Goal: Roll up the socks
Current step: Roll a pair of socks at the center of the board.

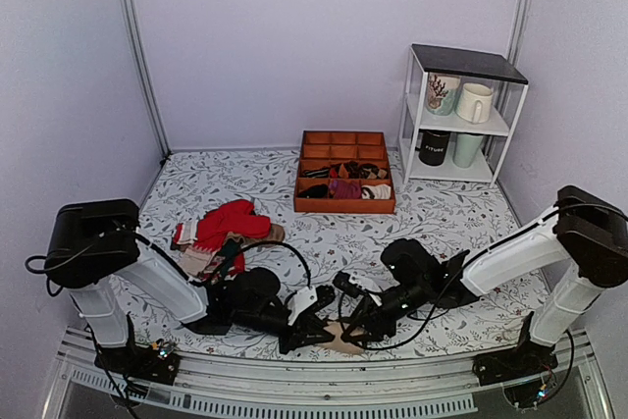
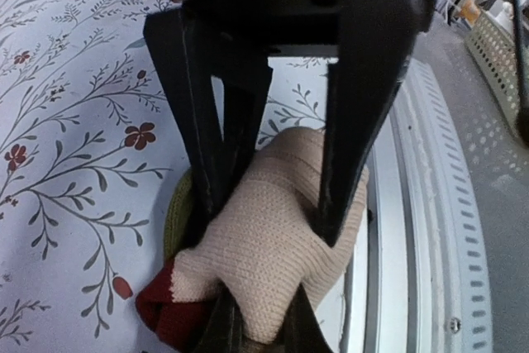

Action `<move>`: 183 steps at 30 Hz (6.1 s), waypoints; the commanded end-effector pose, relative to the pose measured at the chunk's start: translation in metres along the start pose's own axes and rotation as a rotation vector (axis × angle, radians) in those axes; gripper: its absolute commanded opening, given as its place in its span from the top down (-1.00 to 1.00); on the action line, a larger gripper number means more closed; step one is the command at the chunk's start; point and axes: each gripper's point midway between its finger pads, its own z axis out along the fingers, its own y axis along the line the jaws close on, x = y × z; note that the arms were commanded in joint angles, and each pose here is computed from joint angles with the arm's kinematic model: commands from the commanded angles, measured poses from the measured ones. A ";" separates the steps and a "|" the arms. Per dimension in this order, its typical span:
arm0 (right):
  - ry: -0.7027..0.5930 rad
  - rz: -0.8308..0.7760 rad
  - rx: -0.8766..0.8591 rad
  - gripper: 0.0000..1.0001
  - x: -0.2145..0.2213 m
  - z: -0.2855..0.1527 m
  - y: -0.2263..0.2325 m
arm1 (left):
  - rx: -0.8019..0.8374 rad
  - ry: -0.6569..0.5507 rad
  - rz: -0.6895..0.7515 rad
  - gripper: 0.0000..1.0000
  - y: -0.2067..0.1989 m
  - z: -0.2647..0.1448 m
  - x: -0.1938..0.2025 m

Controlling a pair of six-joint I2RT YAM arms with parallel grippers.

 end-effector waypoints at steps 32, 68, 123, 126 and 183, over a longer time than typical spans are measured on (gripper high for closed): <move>0.103 -0.321 0.325 -0.19 0.032 -0.005 0.001 | -0.040 0.453 -0.306 1.00 0.012 -0.009 0.124; -0.053 -0.074 0.308 -0.37 0.015 -0.017 0.012 | -0.066 0.433 -0.321 1.00 0.023 -0.014 0.125; 0.184 0.494 0.178 0.53 0.109 0.016 -0.028 | 0.092 -0.006 0.225 0.41 -0.024 -0.006 0.014; 0.186 0.490 0.178 0.53 0.106 0.016 -0.027 | 0.122 0.039 0.183 0.77 -0.027 -0.002 0.023; 0.137 0.250 0.036 -0.97 0.018 -0.013 -0.022 | 0.069 0.341 -0.111 1.00 -0.011 0.001 0.097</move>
